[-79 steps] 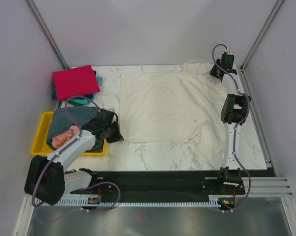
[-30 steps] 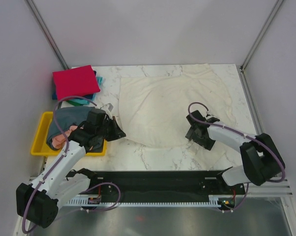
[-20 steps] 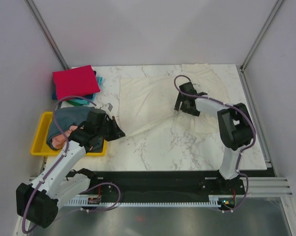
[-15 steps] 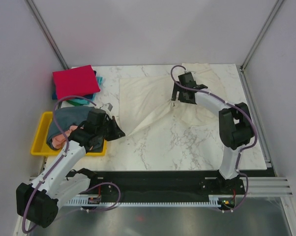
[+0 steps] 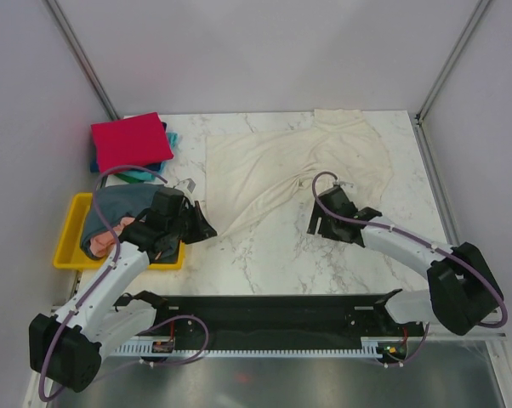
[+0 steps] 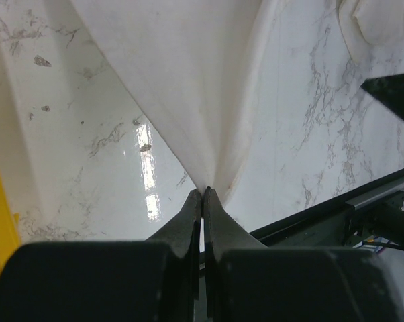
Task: Fold and stack the t-shirts
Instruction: Flatten the tshirt out
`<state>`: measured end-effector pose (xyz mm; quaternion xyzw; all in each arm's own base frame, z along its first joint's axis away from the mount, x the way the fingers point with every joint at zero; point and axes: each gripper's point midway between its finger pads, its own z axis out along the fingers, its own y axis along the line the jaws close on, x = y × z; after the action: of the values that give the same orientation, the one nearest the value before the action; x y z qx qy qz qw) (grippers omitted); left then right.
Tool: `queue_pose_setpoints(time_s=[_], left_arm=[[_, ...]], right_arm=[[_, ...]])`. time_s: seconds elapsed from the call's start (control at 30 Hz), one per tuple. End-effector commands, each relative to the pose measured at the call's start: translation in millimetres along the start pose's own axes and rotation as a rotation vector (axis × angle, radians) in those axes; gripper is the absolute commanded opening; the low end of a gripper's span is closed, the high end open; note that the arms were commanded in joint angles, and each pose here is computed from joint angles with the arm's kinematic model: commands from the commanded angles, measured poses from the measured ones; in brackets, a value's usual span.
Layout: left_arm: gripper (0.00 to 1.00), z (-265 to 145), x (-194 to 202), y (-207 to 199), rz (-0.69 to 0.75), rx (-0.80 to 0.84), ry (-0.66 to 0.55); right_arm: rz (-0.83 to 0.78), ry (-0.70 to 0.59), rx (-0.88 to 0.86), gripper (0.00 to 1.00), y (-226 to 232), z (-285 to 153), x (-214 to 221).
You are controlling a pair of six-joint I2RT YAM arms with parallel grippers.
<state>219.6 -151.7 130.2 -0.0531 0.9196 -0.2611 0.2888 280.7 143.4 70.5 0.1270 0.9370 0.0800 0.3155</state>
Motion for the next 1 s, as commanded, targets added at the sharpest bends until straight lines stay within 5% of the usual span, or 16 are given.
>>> queue_pose_setpoints(time_s=[0.0, 0.37, 0.8, 0.9, 0.97], left_arm=[[0.02, -1, -2, -1, 0.022, 0.009, -0.009], [0.02, -1, -2, 0, 0.024, 0.005, -0.01], [0.02, 0, -1, 1, 0.022, 0.0, -0.004], [0.02, 1, -1, 1, 0.023, 0.0, -0.003], [0.02, 1, -1, 1, 0.023, 0.0, -0.003]], right_arm=[[0.103, 0.048, 0.026, 0.81, -4, 12, 31], [0.117, -0.04, 0.112, 0.61, -7, 36, 8], [0.111, -0.027, 0.23, 0.5, -26, 64, 9], [0.099, -0.011, 0.24, 0.4, -29, 67, 15], [0.094, 0.004, 0.241, 0.24, -31, 68, 20]])
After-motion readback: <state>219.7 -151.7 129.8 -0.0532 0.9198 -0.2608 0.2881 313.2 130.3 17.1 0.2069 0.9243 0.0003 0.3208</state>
